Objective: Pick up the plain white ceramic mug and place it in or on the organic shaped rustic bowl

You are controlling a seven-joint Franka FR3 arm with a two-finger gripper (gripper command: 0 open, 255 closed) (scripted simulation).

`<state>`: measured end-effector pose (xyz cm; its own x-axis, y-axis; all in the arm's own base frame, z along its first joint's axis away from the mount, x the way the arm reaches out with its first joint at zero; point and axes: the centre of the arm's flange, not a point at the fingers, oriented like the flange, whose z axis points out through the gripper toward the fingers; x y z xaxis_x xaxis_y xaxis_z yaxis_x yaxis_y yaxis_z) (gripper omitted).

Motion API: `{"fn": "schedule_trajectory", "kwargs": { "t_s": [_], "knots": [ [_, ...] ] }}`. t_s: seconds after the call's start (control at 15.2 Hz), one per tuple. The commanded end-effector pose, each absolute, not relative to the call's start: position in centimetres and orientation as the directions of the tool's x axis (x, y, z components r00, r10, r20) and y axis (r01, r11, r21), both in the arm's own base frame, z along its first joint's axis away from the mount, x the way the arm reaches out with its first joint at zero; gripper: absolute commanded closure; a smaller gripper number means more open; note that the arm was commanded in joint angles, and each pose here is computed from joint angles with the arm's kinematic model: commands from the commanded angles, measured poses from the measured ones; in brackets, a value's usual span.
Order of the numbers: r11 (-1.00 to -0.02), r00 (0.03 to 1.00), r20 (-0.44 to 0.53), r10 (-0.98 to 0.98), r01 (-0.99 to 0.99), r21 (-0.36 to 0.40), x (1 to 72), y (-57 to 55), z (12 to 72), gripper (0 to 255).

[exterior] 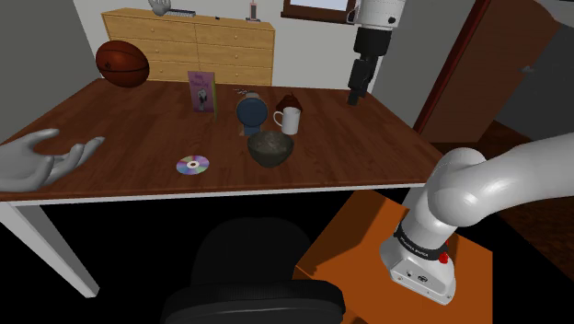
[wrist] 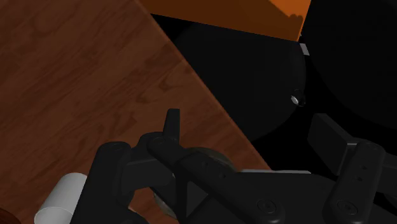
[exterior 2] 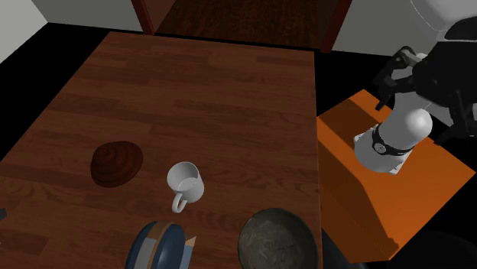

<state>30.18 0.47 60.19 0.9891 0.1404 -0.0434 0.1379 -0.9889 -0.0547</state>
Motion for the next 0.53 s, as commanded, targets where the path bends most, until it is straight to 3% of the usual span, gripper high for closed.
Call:
{"fn": "schedule_trajectory", "kwargs": {
  "t_s": [0.0,0.46],
  "knots": [
    [-0.989,0.989,-0.043,0.14,0.138,-0.055,30.2,0.5,60.2,0],
    [-0.99,0.99,-0.047,0.135,0.133,-0.045,37.1,-4.2,56.4,0]
  ]
}}
